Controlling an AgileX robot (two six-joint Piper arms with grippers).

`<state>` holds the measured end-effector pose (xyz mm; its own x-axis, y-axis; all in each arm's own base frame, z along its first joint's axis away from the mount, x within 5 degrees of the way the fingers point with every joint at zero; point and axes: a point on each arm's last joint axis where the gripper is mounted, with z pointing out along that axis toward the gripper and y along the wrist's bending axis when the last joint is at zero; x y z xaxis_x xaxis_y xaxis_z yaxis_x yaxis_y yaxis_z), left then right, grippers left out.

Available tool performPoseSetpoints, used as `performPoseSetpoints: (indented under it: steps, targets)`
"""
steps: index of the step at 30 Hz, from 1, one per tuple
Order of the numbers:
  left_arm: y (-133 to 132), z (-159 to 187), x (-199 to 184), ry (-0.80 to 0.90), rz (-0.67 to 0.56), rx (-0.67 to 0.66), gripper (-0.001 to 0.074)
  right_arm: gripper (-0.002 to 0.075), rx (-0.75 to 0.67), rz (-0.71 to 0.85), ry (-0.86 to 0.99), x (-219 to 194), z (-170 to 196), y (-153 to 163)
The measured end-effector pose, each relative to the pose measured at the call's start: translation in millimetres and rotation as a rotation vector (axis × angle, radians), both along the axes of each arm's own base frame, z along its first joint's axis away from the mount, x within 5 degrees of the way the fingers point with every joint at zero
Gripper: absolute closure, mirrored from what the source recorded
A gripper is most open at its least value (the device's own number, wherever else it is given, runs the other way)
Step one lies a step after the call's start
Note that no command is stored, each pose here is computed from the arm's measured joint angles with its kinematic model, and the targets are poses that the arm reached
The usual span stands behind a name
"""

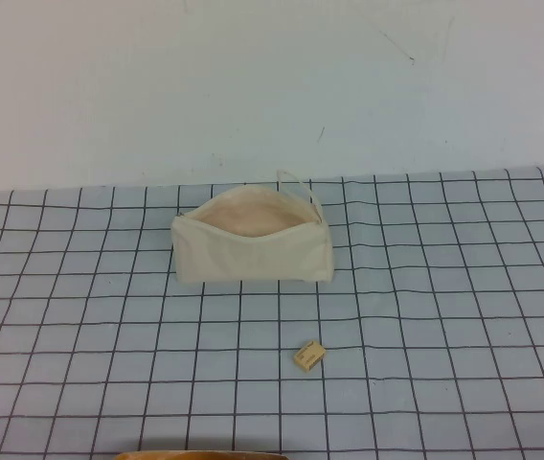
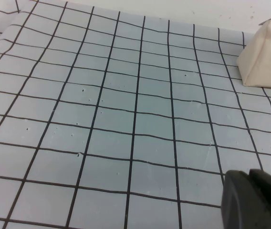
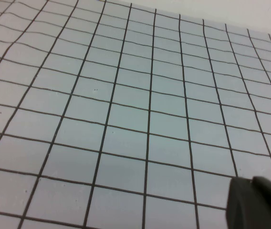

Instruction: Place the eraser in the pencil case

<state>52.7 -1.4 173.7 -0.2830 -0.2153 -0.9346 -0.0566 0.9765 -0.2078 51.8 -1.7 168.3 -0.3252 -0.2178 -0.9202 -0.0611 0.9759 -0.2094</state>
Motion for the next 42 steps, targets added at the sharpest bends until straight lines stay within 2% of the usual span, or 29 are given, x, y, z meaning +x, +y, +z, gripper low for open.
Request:
performPoseSetpoints:
  steps: [14, 21, 28, 30, 33, 38, 42]
  targets:
    - [0, 0, 0, 0.0, 0.0, 0.0, 0.0738, 0.0727, -0.002, 0.0, 0.0, 0, 0, 0]
    - [0, 0, 0, 0.0, 0.0, 0.0, 0.0738, 0.0727, -0.063, -0.005, 0.001, 0, 0, -2]
    - [0, 0, 0, 0.0, 0.0, 0.0, 0.0738, 0.0727, -0.031, -0.002, 0.001, 0, 0, -1]
    - [0, 0, 0, 0.0, 0.0, 0.0, 0.0738, 0.0727, 0.034, 0.002, 0.002, 0, 0, 1]
    - [0, 0, 0, 0.0, 0.0, 0.0, 0.0738, 0.0727, 0.21, 0.014, 0.005, 0, 0, 8]
    - [0, 0, 0, 0.0, 0.0, 0.0, 0.0738, 0.0727, 0.613, 0.035, 0.014, -1, 4, 21]
    - [0, 0, 0, 0.0, 0.0, 0.0, 0.0738, 0.0727, 0.859, 0.024, -0.055, 1, 14, 23]
